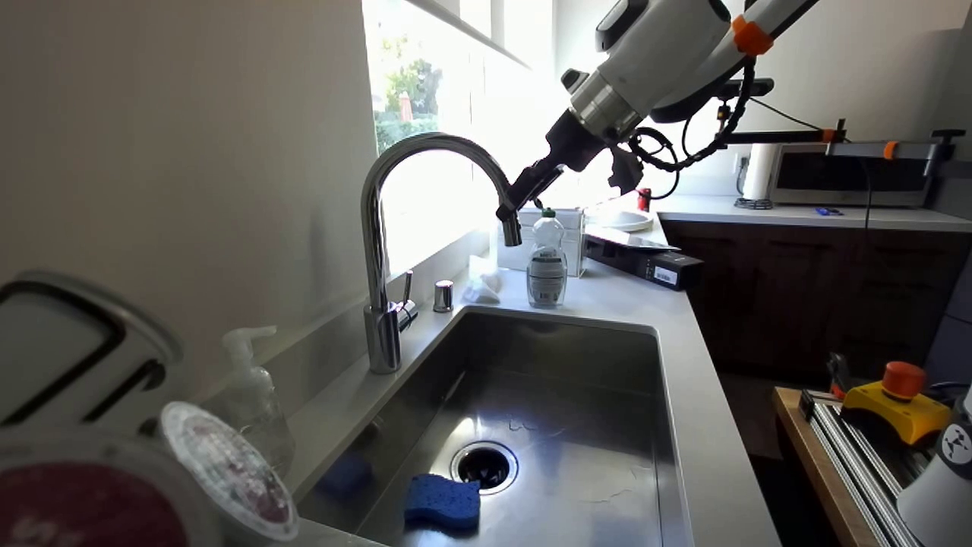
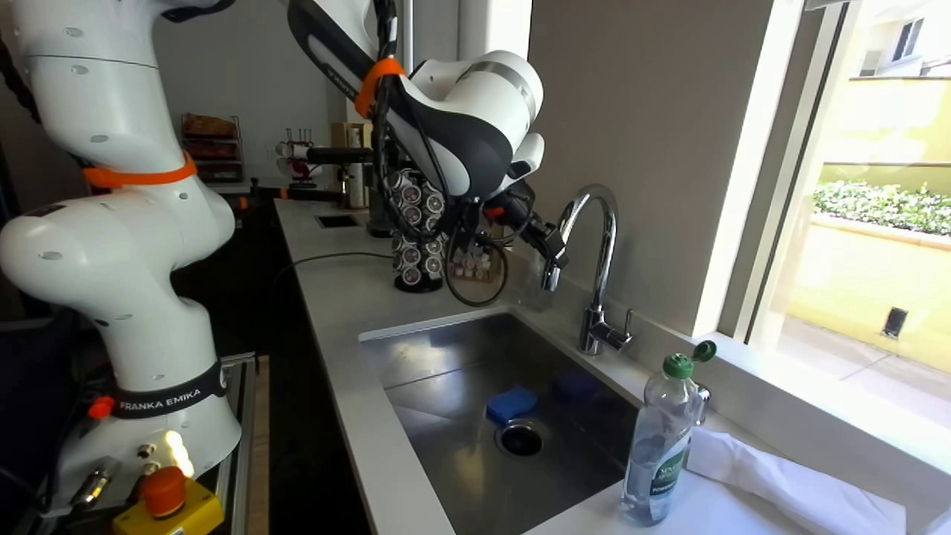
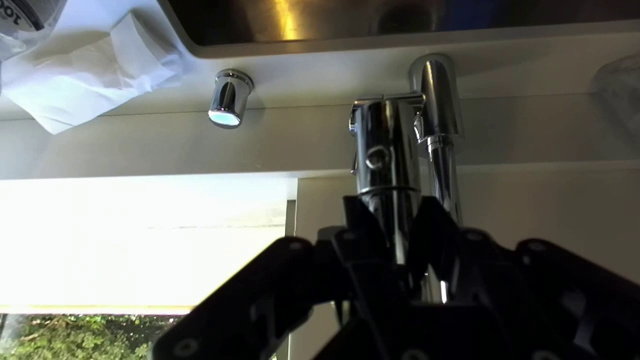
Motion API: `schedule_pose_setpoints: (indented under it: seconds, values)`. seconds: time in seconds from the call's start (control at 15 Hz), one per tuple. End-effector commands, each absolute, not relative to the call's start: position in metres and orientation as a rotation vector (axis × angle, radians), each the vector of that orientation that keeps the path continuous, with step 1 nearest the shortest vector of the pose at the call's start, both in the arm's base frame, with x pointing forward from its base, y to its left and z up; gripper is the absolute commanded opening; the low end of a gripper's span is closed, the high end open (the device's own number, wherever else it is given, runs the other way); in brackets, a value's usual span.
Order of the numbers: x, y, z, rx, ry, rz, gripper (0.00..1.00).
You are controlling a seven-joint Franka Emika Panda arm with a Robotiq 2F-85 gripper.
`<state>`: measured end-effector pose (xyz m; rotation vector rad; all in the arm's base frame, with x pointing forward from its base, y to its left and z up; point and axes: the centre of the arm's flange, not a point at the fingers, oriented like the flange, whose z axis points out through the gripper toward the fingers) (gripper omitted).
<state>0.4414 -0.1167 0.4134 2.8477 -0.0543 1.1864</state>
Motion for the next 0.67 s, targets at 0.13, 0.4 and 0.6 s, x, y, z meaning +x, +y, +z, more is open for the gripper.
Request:
schedule_pose_setpoints:
  seconds: [0.13,0.4,0.6]
  values:
    - [0.4532,-0.1317,0.424,2.828,-0.178,1.168,0.08]
    - [0.4523,-0.1333,0.4238,2.819,-0.183,1.167,0.58]
    - [0.4509,-0.1389,0.4249,2.802,-0.237,1.182,0.72]
